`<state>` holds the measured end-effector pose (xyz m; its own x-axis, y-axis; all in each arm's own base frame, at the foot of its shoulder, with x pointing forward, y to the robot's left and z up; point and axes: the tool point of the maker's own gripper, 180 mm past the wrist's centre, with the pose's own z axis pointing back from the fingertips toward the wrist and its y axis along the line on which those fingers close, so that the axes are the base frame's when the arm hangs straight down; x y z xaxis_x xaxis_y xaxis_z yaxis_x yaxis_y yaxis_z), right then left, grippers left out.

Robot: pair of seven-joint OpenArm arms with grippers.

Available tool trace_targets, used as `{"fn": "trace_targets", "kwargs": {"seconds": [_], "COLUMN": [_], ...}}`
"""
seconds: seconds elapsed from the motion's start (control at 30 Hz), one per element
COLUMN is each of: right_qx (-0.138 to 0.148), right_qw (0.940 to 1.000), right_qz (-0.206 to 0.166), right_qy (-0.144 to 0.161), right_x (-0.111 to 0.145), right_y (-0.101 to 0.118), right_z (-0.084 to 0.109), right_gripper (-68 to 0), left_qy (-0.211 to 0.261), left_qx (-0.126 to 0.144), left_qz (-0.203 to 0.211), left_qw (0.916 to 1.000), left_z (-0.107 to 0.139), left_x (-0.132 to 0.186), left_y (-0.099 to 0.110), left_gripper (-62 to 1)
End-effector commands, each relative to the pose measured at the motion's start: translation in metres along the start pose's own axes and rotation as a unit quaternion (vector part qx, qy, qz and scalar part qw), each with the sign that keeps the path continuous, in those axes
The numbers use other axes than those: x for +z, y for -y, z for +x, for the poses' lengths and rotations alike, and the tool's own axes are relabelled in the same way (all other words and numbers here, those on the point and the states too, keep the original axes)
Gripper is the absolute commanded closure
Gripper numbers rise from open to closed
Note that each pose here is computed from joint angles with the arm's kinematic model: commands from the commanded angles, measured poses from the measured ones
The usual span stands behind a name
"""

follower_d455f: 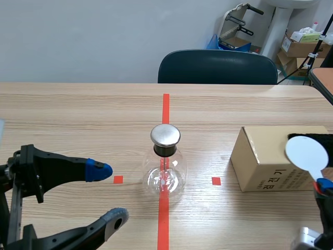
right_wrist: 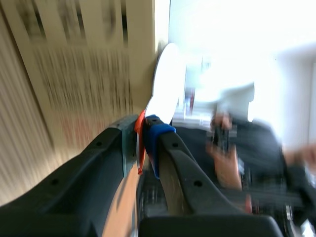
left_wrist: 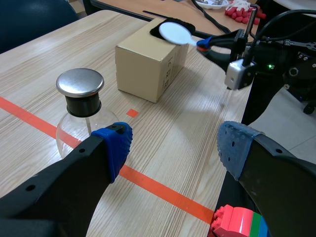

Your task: Do the electroscope experiment

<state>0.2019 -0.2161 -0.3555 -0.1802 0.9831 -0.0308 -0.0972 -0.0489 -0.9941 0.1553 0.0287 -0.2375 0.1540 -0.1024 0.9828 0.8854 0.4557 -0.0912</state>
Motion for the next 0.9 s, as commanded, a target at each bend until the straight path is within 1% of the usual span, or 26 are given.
{"fn": "trace_targets", "kwargs": {"seconds": [0.0,0.03,0.07,0.1,0.13,0.17,0.2,0.27,0.3,0.33,0.37,0.4,0.43,0.47,0.5,0.53,0.57,0.6,0.63,0.7,0.73,0.77,0.8,0.83,0.87], "right_qx": [0.019,0.016,0.013,0.012,0.012,0.015,0.018,0.020,0.021,0.020,0.018,0.017,0.016,0.014,0.013,0.013,0.014,0.017,0.019,0.021,0.021,0.019,0.018,0.015,0.013], "right_qw": [0.9982,0.9955,0.9911,0.9870,0.9855,0.9865,0.9898,0.9970,0.9988,0.9992,0.9992,0.9985,0.9963,0.9922,0.9874,0.9845,0.9842,0.9857,0.9897,0.9973,0.9988,0.9991,0.9990,0.9979,0.9954], "right_qz": [-0.031,-0.032,-0.032,-0.029,-0.026,-0.025,-0.023,-0.022,-0.023,-0.025,-0.027,-0.031,-0.032,-0.032,-0.032,-0.030,-0.029,-0.027,-0.026,-0.025,-0.025,-0.026,-0.030,-0.032,-0.032], "right_qy": [-0.047,-0.088,-0.129,-0.157,-0.167,-0.161,-0.140,-0.071,-0.038,-0.022,-0.022,-0.042,-0.078,-0.120,-0.154,-0.172,-0.174,-0.165,-0.139,-0.066,-0.038,-0.025,-0.030,-0.054,-0.089], "right_x": [0.000,0.002,0.005,0.008,0.009,0.008,0.006,0.000,-0.002,-0.002,-0.002,-0.001,0.000,0.003,0.006,0.009,0.009,0.008,0.005,-0.001,-0.002,-0.002,-0.002,-0.001,0.001], "right_y": [0.015,0.016,0.016,0.015,0.014,0.013,0.013,0.012,0.013,0.014,0.015,0.016,0.016,0.016,0.016,0.015,0.015,0.015,0.014,0.014,0.013,0.014,0.015,0.016,0.016], "right_z": [-0.021,-0.035,-0.049,-0.059,-0.063,-0.061,-0.054,-0.029,-0.018,-0.012,-0.012,-0.019,-0.031,-0.045,-0.057,-0.063,-0.064,-0.061,-0.052,-0.026,-0.016,-0.011,-0.013,-0.021,-0.033], "right_gripper": [-0.8,-0.8,-0.8,-0.8,-0.8,-0.8,-0.8,-0.8,-0.8,-0.8,-0.8,-0.8,-0.8,-0.8,-0.8,-0.8,-0.8,-0.8,-0.8,-0.8,-0.8,-0.8,-0.8,-0.8,-0.8], "left_qy": [0.020,0.020,0.020,0.020,0.020,0.019,0.019,0.019,0.019,0.019,0.020,0.020,0.019,0.019,0.019,0.019,0.019,0.019,0.019,0.019,0.019,0.019,0.019,0.019,0.019], "left_qx": [0.002,0.002,0.002,0.002,0.002,0.002,0.002,0.002,0.002,0.002,0.002,0.002,0.002,0.002,0.002,0.002,0.002,0.002,0.002,0.002,0.002,0.002,0.002,0.002,0.002], "left_qz": [-0.004,-0.004,-0.004,-0.004,-0.004,-0.004,-0.004,-0.004,-0.004,-0.004,-0.004,-0.004,-0.004,-0.004,-0.004,-0.004,-0.004,-0.004,-0.004,-0.004,-0.004,-0.004,-0.004,-0.004,-0.004], "left_qw": [0.9998,0.9998,0.9998,0.9998,0.9998,0.9998,0.9998,0.9998,0.9998,0.9998,0.9998,0.9998,0.9998,0.9998,0.9998,0.9998,0.9998,0.9998,0.9998,0.9998,0.9998,0.9998,0.9998,0.9998,0.9998], "left_z": [0.010,0.010,0.010,0.010,0.010,0.010,0.010,0.010,0.010,0.010,0.010,0.010,0.010,0.010,0.010,0.010,0.010,0.010,0.010,0.010,0.010,0.010,0.010,0.010,0.010], "left_x": [-0.002,-0.002,-0.002,-0.002,-0.002,-0.002,-0.002,-0.002,-0.002,-0.002,-0.002,-0.002,-0.002,-0.002,-0.002,-0.002,-0.002,-0.002,-0.002,-0.002,-0.002,-0.002,-0.002,-0.002,-0.002], "left_y": [0.003,0.003,0.003,0.003,0.003,0.003,0.003,0.003,0.003,0.003,0.003,0.003,0.003,0.003,0.003,0.003,0.003,0.003,0.003,0.003,0.003,0.003,0.003,0.003,0.003], "left_gripper": [-39.2,-39.2,-39.2,-39.2,-39.2,-39.2,-39.2,-39.2,-39.2,-39.2,-39.2,-39.2,-39.2,-39.2,-39.2,-39.2,-39.2,-39.2,-39.2,-39.2,-39.2,-39.2,-39.2,-39.2,-39.2]}}
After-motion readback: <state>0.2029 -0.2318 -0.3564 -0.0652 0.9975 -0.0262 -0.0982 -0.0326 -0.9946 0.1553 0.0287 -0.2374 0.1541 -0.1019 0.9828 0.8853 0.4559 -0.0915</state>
